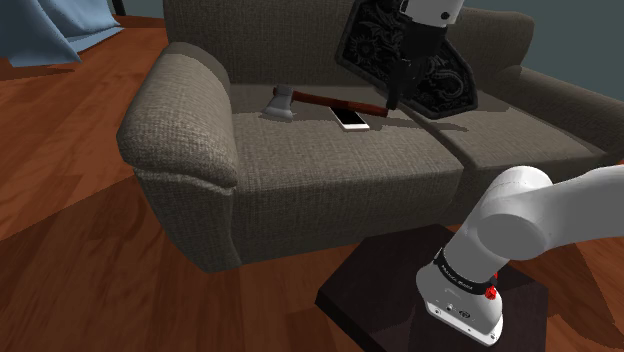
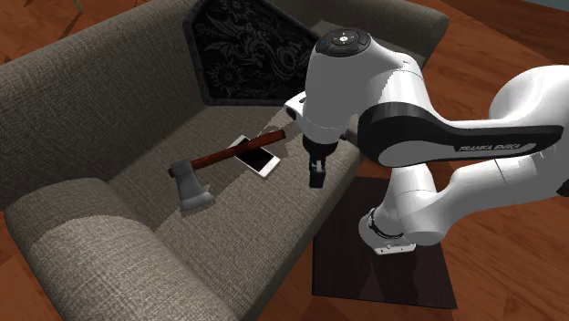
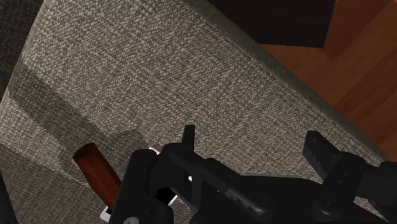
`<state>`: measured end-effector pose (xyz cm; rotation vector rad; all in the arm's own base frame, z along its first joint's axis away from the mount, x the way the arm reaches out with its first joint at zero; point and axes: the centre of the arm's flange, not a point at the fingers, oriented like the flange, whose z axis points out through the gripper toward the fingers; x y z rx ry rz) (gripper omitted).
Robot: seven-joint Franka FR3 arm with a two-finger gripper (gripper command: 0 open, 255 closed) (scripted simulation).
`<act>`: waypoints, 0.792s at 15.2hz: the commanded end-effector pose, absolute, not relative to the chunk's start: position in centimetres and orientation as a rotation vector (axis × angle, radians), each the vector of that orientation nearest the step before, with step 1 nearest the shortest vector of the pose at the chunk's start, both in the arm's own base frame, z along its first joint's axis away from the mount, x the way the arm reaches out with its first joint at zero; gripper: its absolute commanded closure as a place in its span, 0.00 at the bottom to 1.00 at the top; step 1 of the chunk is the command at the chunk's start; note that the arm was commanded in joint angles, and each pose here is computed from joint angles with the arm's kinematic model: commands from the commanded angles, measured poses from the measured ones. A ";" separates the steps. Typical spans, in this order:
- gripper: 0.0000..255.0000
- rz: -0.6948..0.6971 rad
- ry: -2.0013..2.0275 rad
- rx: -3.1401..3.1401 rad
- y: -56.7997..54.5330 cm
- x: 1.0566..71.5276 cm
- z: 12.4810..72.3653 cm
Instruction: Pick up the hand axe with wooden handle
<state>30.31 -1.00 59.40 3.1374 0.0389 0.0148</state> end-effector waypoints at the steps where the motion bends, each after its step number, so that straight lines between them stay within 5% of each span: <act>1: 0.00 0.015 0.039 3.137 -1.0 30.3 59.4; 12: 0.00 -0.030 0.405 3.163 -9.0 42.8 55.5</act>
